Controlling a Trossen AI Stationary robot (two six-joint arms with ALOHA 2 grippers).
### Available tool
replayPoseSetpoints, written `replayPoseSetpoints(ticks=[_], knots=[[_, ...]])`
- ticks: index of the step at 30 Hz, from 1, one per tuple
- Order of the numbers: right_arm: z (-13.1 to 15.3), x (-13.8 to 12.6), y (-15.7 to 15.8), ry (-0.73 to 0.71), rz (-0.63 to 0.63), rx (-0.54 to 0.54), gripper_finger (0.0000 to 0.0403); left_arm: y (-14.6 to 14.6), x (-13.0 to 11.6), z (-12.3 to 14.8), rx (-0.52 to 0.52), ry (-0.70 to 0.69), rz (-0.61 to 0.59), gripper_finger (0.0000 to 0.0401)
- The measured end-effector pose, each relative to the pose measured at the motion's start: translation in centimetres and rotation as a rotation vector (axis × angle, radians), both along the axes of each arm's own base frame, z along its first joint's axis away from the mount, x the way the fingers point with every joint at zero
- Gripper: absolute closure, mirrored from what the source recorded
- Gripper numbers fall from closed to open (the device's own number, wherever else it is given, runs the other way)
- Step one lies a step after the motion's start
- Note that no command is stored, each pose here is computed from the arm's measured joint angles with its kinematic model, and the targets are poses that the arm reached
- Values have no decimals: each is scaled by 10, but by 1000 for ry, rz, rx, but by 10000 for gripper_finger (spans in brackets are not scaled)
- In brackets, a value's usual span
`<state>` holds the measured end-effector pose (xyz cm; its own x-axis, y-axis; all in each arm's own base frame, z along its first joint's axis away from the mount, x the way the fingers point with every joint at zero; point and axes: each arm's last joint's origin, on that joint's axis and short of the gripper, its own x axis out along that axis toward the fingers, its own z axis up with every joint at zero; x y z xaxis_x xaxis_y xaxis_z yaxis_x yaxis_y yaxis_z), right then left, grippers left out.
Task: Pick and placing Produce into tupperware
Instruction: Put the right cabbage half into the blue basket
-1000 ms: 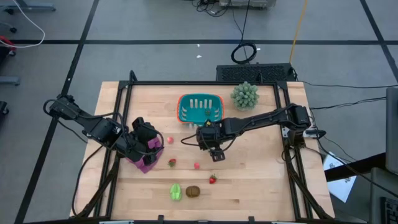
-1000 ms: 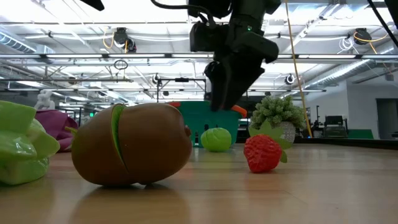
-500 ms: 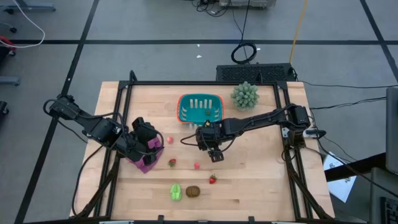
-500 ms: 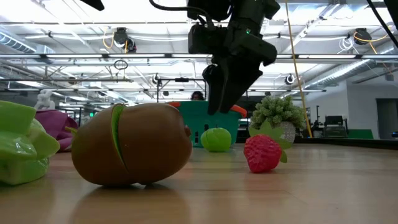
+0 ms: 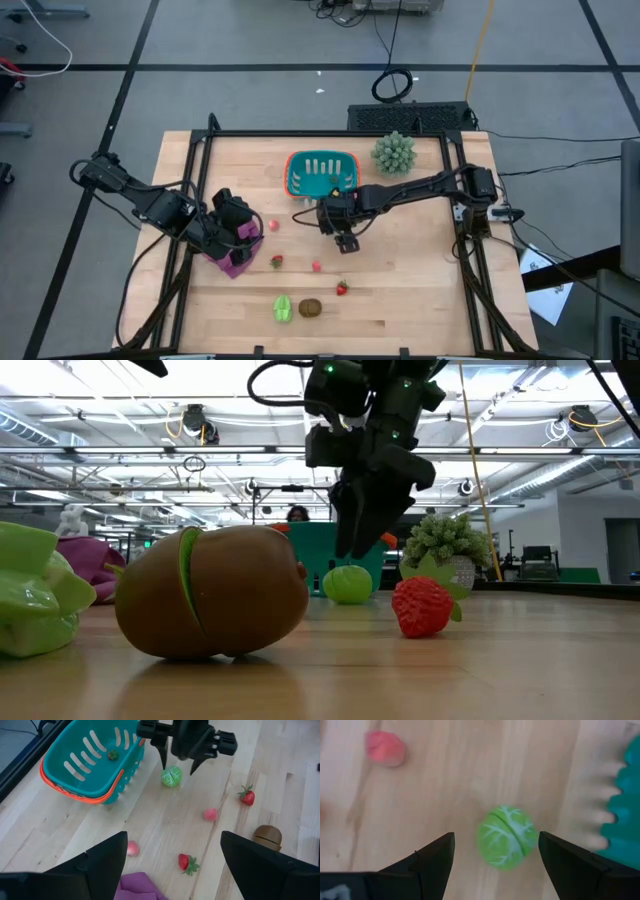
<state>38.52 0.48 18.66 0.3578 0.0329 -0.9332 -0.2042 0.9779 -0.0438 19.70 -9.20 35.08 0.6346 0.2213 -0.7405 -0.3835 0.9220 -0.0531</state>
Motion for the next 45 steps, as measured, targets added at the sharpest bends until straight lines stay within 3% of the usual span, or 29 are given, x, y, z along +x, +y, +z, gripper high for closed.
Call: replayPoseSetpoints(ticks=[8, 26, 36, 45], knots=[[-6, -1, -5, -14, -6, 55, 126, 0, 0, 0, 0, 1, -1, 77], [-11, -1, -14, -36, -24, 62, 126, 0, 0, 0, -5, 0, 1, 77], [-45, 5, -15, 45, -14, 76, 126, 0, 0, 0, -5, 0, 2, 77], [-36, 3, -14, 31, -6, 73, 126, 0, 0, 0, 1, 2, -4, 77]])
